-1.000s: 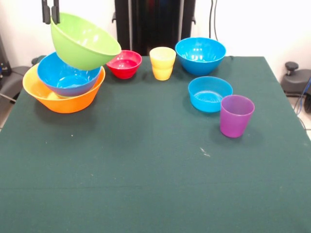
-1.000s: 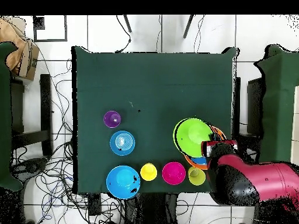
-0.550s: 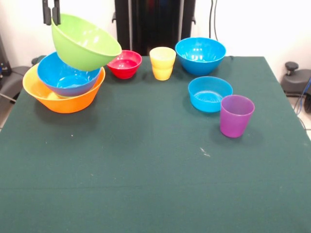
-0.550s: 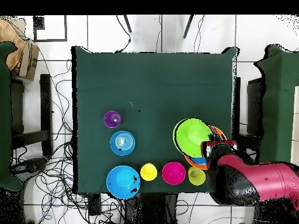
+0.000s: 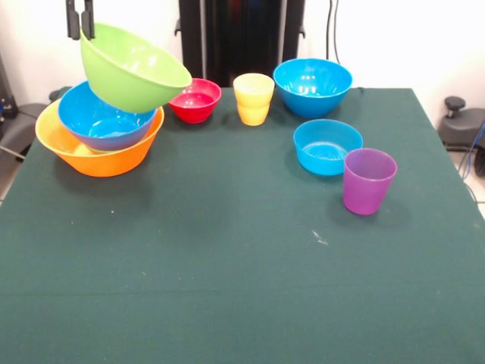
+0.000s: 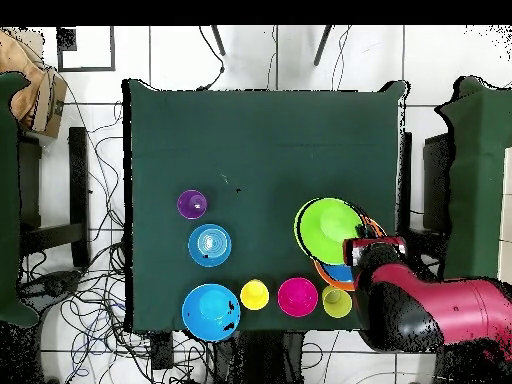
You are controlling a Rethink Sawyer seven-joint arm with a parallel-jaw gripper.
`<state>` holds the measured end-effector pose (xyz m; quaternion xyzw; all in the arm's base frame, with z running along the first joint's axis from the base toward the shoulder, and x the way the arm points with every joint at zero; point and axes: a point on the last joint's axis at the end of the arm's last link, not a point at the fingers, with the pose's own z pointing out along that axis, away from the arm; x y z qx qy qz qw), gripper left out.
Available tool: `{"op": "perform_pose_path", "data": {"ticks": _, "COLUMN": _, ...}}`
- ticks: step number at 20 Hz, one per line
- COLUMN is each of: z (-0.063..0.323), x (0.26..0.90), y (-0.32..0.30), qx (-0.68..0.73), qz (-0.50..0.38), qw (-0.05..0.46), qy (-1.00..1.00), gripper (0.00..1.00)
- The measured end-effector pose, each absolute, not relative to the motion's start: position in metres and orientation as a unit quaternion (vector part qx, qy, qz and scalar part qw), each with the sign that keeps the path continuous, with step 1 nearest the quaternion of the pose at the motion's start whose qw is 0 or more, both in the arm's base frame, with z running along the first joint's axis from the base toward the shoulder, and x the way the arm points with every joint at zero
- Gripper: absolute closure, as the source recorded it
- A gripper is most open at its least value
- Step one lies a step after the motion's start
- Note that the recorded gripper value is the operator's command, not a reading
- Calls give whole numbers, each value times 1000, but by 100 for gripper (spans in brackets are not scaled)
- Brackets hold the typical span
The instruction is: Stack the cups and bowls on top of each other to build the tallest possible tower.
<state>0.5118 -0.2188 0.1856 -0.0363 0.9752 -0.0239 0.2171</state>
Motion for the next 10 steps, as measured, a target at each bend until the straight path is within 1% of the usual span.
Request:
{"op": "perform_pose_path", "data": {"ticks": 9, "z": 185, "x": 512, "y": -219, "qx": -35, "qz": -24, "qw": 218, "qy": 975, "gripper": 100}}
{"op": "perform_pose_path", "data": {"ticks": 10, "z": 185, "x": 512, "y": -219, "qx": -35, "qz": -24, "qw": 218, "qy": 975, "gripper": 0}}
